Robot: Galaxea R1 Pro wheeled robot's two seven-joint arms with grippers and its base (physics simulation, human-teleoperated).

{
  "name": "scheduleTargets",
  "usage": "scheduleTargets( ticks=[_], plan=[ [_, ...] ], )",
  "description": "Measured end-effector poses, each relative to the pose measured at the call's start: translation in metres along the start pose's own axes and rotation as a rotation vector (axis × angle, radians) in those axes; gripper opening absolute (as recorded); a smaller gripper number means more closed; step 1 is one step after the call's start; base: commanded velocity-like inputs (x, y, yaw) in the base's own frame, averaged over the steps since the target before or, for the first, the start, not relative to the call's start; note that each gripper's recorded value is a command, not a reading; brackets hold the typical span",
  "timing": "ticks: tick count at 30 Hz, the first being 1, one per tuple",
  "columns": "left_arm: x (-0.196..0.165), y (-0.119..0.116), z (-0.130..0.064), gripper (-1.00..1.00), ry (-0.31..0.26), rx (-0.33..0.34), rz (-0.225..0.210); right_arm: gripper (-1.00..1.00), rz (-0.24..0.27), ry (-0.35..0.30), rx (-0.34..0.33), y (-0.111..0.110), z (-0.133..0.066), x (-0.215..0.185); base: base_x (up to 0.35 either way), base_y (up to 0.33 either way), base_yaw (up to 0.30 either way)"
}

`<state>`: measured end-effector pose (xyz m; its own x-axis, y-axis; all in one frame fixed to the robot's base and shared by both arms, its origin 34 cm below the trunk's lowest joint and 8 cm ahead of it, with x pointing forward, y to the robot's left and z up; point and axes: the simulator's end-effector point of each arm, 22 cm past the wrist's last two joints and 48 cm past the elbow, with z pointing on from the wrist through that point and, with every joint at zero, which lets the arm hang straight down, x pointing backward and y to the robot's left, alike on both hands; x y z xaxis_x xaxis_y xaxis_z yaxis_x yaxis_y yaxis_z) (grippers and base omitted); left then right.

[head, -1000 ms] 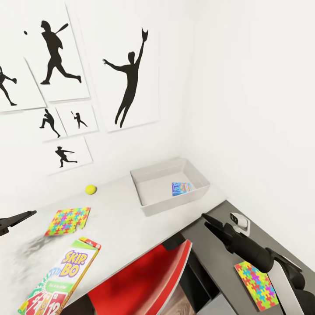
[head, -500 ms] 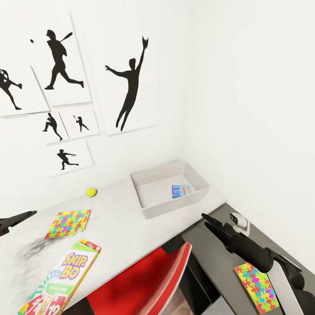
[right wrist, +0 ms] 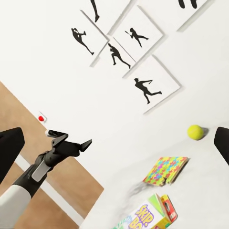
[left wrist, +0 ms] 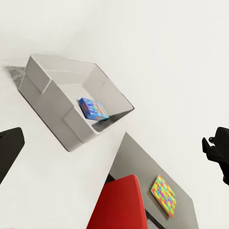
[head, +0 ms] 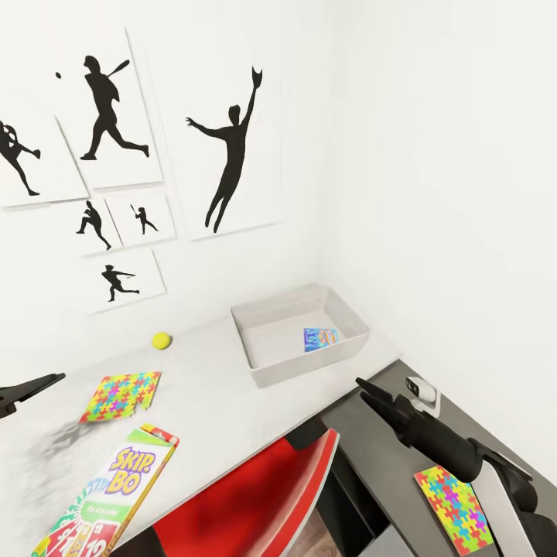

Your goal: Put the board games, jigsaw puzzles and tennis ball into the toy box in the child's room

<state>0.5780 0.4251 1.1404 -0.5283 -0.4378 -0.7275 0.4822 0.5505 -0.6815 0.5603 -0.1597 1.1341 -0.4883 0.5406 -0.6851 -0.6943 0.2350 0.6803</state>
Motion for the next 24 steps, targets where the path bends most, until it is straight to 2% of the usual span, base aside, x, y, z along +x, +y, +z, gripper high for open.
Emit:
scheduleTargets(
  ticks=[24],
  plan=[
    [0.0002, 0.0002, 0.0001, 1.0, 0.0, 0.001, -0.002, 1.0, -0.002, 0.001, 0.002, -0.0004, 0.0015, 0.0015, -0.002, 0.0, 0.0]
  ],
)
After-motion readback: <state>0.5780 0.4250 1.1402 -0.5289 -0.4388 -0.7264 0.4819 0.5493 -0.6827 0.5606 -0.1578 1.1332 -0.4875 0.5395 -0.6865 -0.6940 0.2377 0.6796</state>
